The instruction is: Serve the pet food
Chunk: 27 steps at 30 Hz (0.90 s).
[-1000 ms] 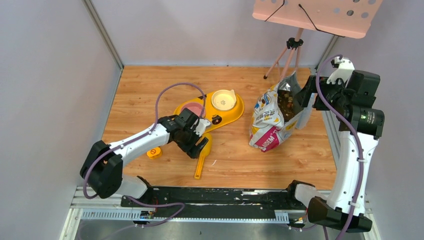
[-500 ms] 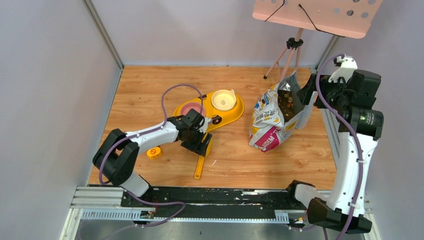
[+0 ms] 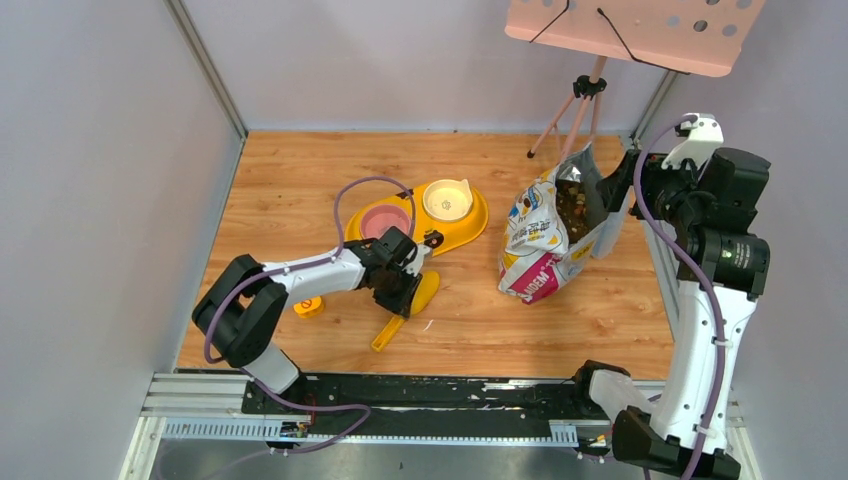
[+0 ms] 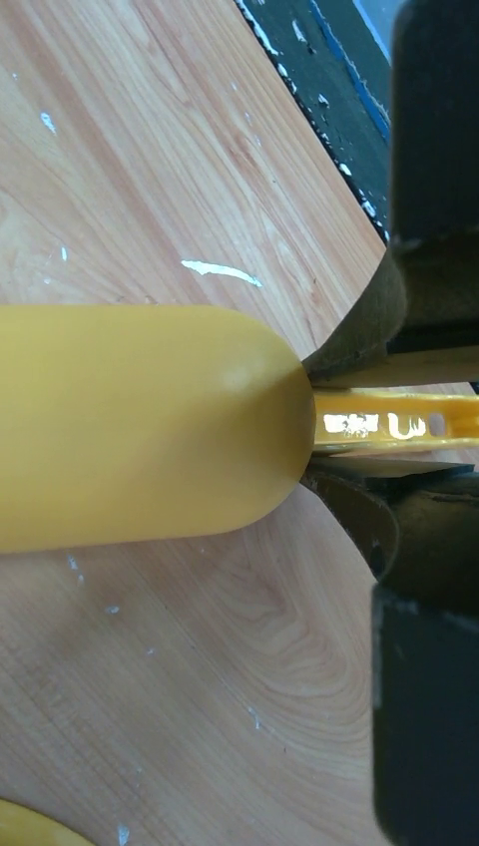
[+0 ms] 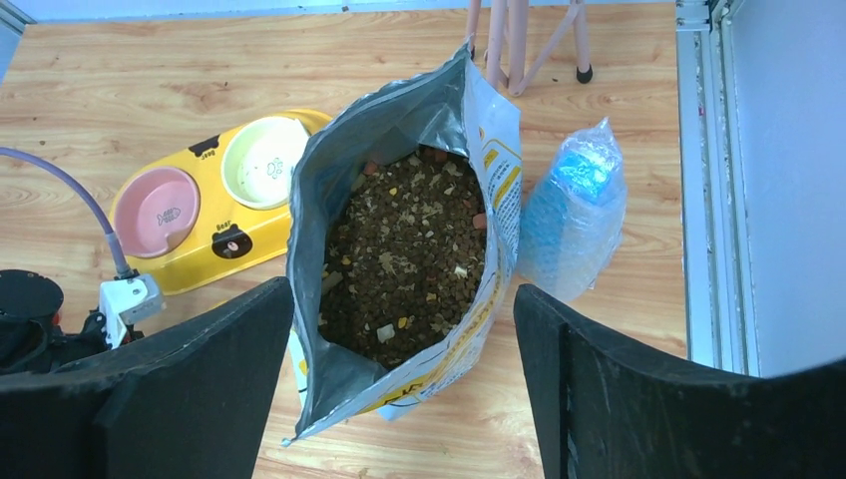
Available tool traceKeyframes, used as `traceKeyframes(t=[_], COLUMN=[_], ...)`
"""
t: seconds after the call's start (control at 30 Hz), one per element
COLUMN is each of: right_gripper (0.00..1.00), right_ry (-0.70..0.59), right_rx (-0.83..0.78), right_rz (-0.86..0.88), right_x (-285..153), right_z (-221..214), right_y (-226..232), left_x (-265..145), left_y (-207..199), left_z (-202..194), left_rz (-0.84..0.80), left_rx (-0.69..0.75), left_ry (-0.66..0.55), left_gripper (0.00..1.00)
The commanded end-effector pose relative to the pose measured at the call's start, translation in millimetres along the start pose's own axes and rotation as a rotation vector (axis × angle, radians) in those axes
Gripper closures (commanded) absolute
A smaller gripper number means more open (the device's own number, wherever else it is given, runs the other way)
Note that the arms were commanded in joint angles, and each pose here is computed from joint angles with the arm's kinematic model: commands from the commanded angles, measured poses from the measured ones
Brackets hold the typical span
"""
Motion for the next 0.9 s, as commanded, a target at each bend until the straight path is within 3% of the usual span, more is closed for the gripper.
traceKeyframes(t=[0.0,0.2,0.43,0.57,0.67,0.87], right_gripper=[0.18,0.19,0.17,0.15,0.19,0.25], right_ry=[-0.060,-0.047,-0.107,-0.114,-0.062,-0.040], right_rx=[-0.026,-0.069,-0.196,-0.226,-0.185,-0.180], right_rz=[-0.011,0.024,0.284,0.432,0.518,0.656], right_x=[-19.3,-35.9,-43.5,-23.4,14.3,63.6], right_z=[10.4,-1.3,-19.2,-20.4,-29.6,-18.4], right_y=[5.8,16.7,51.4,57.8,50.0,55.9], left_x=[-9.9,-43.2,-105.0,-138.1,-148.6,-172.2], left_y=[-9.8,-19.3,-30.6,-38.1,-35.9,-61.0], left_z=[-11.8,-5.0,17.7,9.1,5.5,12.5], left_rz=[-0.087,-0.175,-0.271,-0.315,-0.310,-0.463], left_rx=[0.033,0.197,0.449,0.668,0.816,0.858], left_ry=[0.000,-0.147,-0.339,-0.322,-0.292,-0.258], left_gripper=[0.76,0.98,1.00,1.00,1.00,1.00])
Point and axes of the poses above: each gripper's point midway between its finger pads, its own x axis out along the fingers, its own y axis along the line the jaws close on, z = x × y, the point moved 4 cm from there along -x, back along the fingers, and after that the axes turned 6 degrees about -x, right-handed, at the moved point
